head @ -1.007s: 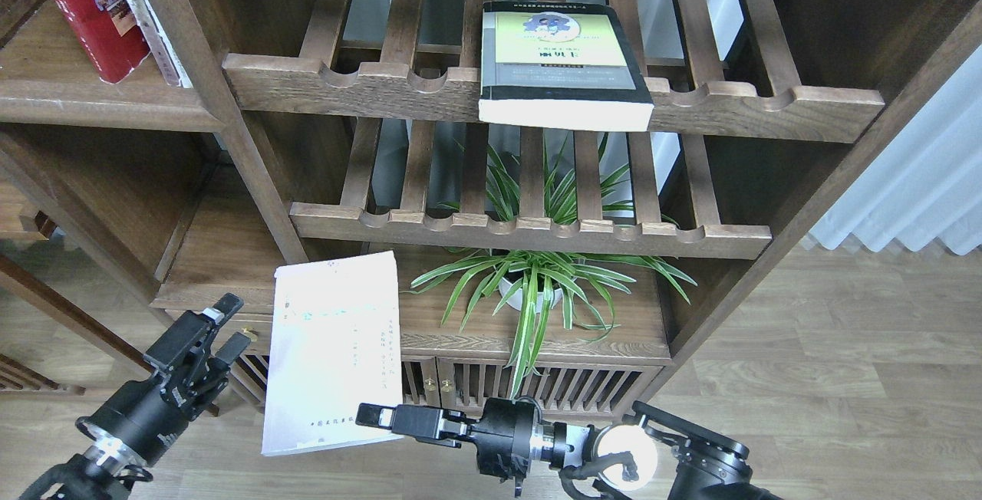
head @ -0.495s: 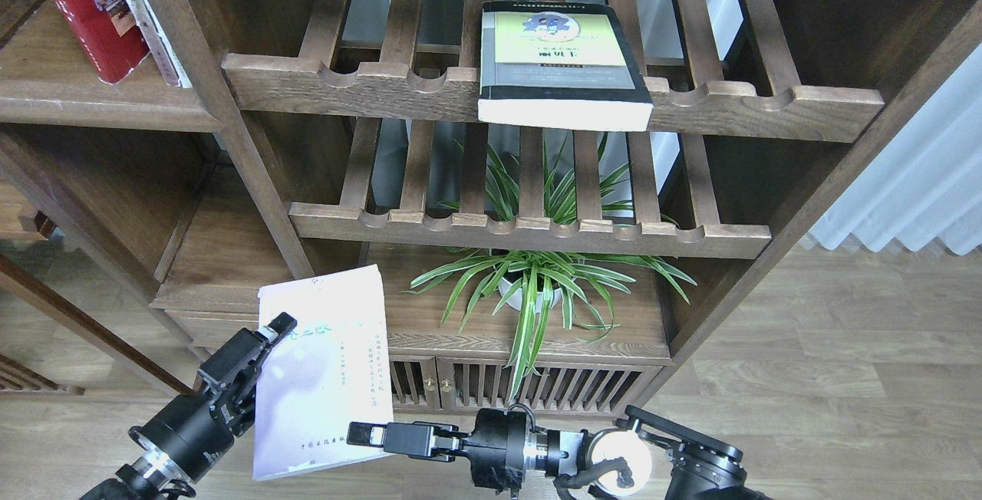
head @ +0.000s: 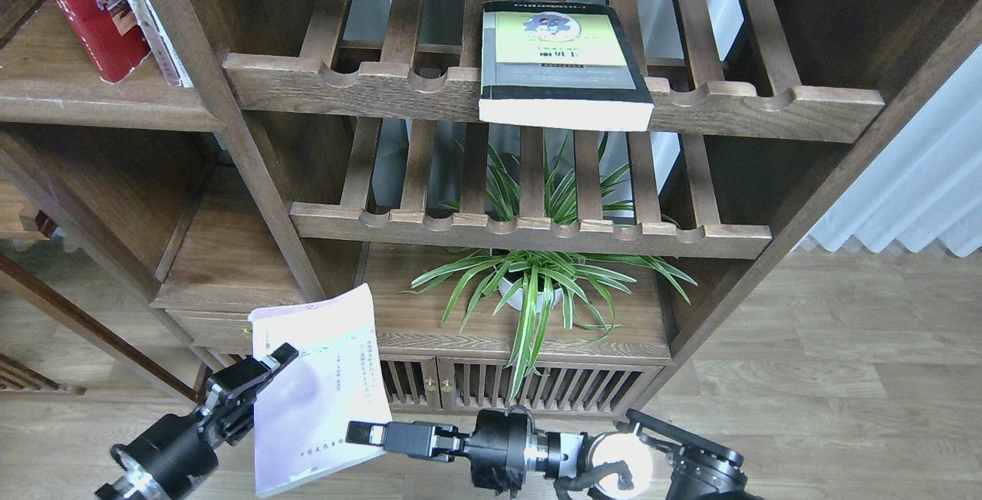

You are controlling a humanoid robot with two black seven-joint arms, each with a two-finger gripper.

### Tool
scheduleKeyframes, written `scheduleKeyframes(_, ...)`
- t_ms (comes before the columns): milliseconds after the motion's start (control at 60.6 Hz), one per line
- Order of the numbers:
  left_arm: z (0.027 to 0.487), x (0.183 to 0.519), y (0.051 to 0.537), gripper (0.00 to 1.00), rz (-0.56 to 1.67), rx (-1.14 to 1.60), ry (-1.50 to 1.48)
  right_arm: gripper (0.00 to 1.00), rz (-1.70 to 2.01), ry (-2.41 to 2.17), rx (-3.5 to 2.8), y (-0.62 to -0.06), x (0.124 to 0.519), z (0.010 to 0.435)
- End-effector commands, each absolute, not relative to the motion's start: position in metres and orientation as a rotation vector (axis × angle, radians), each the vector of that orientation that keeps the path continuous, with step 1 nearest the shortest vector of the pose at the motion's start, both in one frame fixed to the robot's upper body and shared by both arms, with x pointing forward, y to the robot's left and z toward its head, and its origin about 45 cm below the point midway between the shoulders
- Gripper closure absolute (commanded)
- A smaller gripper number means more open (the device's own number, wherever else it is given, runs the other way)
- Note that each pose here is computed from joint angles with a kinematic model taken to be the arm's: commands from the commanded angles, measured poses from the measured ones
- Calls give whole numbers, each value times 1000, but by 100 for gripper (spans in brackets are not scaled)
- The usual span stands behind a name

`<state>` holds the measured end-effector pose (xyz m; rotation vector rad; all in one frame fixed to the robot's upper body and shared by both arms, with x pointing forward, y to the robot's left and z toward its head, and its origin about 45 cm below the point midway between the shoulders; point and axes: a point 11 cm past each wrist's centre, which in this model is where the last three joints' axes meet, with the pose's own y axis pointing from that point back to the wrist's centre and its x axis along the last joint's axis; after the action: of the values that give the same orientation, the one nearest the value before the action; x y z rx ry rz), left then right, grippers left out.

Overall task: Organize books on shelf
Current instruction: 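Pass the white book from the right gripper to the left gripper, then carry the white book with the left gripper onto the side shelf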

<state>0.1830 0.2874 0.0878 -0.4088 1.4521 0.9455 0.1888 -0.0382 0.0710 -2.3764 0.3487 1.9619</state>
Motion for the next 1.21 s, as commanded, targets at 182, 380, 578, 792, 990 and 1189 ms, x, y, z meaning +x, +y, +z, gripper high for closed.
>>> scheduleKeyframes(182,97,192,301,98,966,-417,1408,9,1949,349,-2386,-37,190,72)
scheduleKeyframes(380,123,211,329,98,1019,-511,1308,0,1922,344,-2414,-35,192,75)
scheduleKeyframes(578,180,217,378,98,1078,-552,1130,0,1944,361,-2397,-38,187,69)
scheduleKeyframes(792,257,233,435,98,1150,-596,866,0,1974,374,-2373,-40,178,63)
scheduleKeyframes(990,312,241,467,98,1168,-584,693,0,1975,370,-2372,-39,178,63)
scheduleKeyframes(1189,336,241,492,98,1190,-497,626,0,1977,377,-2371,-40,178,62)
